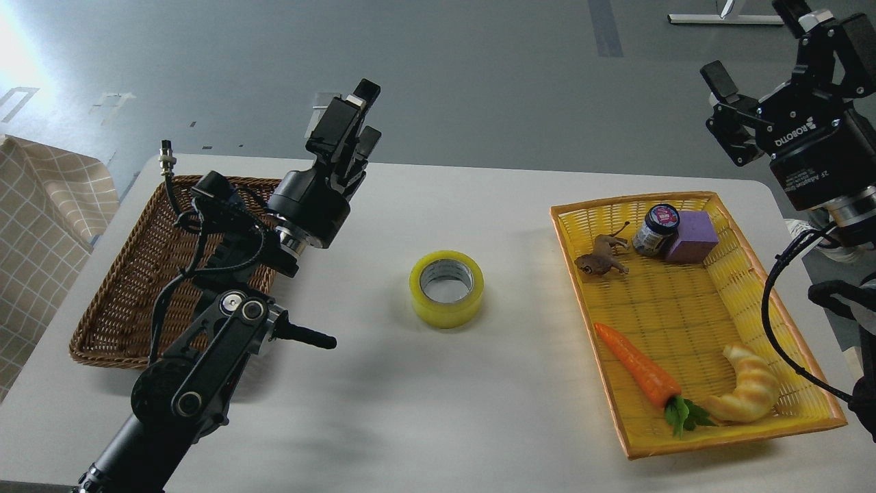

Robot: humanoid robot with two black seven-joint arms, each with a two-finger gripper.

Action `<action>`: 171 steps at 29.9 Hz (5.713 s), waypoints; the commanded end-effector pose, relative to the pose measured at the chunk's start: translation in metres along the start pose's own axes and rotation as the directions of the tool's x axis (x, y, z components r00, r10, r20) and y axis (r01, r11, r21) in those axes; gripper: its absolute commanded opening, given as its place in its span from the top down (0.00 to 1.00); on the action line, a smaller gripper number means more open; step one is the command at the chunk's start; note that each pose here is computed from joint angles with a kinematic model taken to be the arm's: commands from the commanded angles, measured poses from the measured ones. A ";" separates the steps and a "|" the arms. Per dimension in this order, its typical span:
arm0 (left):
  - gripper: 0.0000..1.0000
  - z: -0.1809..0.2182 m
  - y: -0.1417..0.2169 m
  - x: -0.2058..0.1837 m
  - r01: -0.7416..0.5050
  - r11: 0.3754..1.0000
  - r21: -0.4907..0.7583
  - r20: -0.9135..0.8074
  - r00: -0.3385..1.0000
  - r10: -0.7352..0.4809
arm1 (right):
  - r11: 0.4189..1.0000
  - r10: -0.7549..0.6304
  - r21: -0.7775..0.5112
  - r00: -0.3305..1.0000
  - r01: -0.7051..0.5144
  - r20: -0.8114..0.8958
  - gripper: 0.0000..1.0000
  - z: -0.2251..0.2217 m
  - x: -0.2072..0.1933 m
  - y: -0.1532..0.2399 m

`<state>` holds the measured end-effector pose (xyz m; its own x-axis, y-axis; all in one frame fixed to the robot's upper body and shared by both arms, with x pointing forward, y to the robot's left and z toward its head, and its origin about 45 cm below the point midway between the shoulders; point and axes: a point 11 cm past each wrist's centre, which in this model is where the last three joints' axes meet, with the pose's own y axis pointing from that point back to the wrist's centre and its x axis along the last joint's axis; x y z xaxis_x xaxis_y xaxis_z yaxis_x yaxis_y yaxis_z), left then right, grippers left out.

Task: Place and transfer tape with both arms
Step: 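Reach the left gripper toward the tape roll on the table, then grasp the tape roll with the left gripper, then lift the tape and carry it over the wicker basket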

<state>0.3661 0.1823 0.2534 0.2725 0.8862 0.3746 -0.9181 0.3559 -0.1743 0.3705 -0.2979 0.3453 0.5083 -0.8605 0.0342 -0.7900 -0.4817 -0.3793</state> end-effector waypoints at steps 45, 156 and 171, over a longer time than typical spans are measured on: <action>0.02 -0.089 0.026 -0.073 0.360 0.853 0.379 0.718 0.466 -0.516 | 0.991 0.035 0.131 0.999 -0.034 -0.006 0.00 -0.042 0.010 0.003; 1.00 0.019 -0.015 0.034 0.427 0.733 0.530 0.721 0.229 -0.655 | 0.993 0.115 0.035 0.992 -0.117 0.051 0.00 -0.006 0.009 0.049; 1.00 -0.006 0.036 0.167 0.237 0.680 0.694 0.661 0.167 -0.732 | 0.992 0.117 0.030 0.992 -0.119 0.055 0.00 -0.004 0.008 0.051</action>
<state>0.3807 0.3220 0.3035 0.5047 -0.3136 0.8043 -0.7590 0.2828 0.5865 0.3339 -0.3300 0.3310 0.4314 -0.9003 -0.0582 -0.8324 -0.3724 -0.4104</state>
